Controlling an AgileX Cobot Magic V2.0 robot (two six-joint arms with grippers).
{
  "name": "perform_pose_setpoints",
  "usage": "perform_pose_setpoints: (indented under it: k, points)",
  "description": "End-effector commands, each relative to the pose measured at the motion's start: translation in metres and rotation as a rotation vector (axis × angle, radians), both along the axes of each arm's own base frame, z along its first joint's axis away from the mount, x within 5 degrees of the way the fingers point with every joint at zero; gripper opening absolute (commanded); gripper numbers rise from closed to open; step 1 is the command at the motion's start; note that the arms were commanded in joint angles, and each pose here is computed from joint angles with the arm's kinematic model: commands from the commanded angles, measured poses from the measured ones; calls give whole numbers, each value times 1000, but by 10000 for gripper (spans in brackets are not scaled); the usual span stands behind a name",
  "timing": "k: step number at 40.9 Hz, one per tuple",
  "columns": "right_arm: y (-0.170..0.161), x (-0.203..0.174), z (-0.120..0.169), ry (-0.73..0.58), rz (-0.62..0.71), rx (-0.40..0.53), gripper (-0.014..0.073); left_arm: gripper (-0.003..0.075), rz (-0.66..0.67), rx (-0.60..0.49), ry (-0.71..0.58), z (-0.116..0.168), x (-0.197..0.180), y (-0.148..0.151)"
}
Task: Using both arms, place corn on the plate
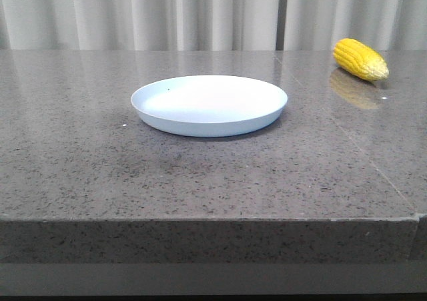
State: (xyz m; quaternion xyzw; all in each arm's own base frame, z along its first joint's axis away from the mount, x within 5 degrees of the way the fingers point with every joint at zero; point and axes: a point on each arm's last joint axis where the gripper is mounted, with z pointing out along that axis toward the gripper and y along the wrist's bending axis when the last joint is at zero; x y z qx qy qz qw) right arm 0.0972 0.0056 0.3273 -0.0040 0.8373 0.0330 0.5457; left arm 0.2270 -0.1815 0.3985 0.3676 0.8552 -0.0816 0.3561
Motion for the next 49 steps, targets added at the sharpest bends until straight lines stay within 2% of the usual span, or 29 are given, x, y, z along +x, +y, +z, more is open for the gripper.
perform_pose_setpoints:
  k: [1, 15, 24, 49]
  points:
    - [-1, 3, 17, -100, -12, -8, 562, 461, 4, -120, -107, 22, -27, 15]
    - [-1, 3, 17, -100, -12, -8, 562, 461, 37, -210, -142, 3, -91, 69]
    - [-1, 3, 17, -100, -12, -8, 562, 461, 33, -262, -179, -7, -119, 92]
    - [-1, 3, 17, -103, -13, -8, 562, 461, 33, -272, -191, -8, -125, 97]
